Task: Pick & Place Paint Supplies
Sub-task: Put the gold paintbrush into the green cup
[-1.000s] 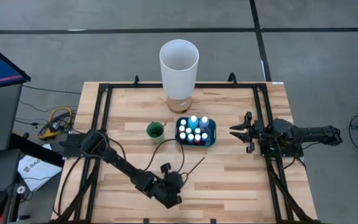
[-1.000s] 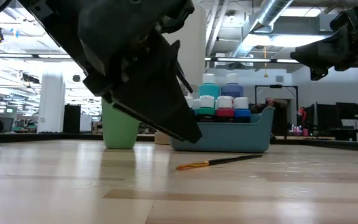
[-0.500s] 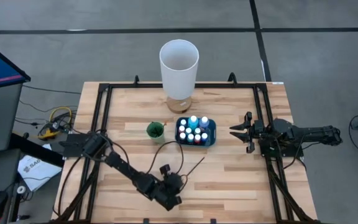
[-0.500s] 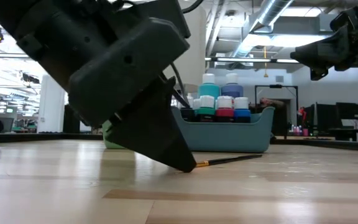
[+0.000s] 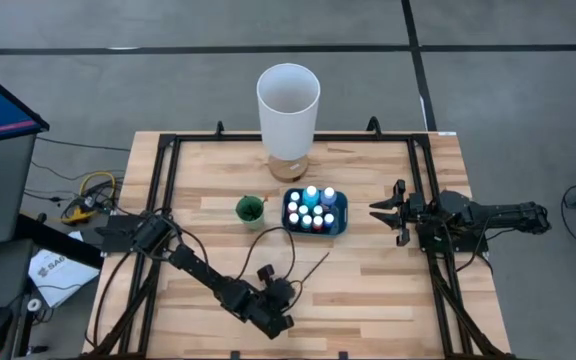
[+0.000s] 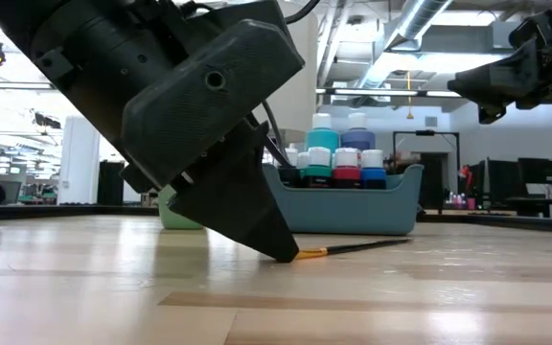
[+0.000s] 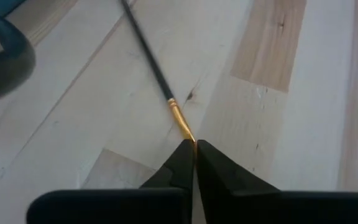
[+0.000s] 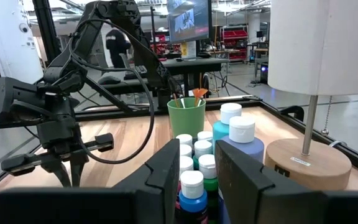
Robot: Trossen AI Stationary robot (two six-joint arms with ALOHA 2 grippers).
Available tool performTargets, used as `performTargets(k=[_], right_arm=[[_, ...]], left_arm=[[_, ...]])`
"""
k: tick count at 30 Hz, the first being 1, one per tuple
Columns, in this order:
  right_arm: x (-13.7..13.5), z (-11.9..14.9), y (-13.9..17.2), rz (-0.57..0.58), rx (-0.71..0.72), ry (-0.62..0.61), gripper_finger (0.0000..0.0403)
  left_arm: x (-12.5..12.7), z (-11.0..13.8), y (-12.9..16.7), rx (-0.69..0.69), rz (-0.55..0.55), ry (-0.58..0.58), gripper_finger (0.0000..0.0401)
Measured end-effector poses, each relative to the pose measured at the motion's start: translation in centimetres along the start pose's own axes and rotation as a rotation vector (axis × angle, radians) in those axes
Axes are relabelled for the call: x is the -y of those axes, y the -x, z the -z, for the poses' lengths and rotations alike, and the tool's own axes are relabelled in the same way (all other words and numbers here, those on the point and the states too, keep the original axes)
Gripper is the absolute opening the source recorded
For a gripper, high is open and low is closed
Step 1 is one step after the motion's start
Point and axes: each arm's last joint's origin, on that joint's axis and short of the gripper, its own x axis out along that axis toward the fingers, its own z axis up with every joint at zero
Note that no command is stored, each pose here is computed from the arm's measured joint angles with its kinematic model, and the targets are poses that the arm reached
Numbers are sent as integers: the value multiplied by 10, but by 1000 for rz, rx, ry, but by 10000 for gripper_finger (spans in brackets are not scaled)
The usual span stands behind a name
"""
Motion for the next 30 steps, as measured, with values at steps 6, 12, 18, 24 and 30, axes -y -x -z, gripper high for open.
performTargets(k=[6, 12, 18, 24, 30], right_arm=[[0, 0, 0, 0, 0, 0, 98], [0, 0, 0, 0, -1, 0, 98], [0, 0, 0, 0, 0, 0, 98], [0, 0, 0, 0, 0, 0, 98], [0, 0, 0, 0, 0, 0, 98]], left_arm=[[0, -1, 2, -6, 8, 22, 0], [-3, -9, 14, -35, 43, 34, 0], [-5, -23, 31, -15, 55, 47, 0], [-10, -40, 50, 41, 59, 35, 0], [-18, -57, 71, 108, 27, 19, 0]])
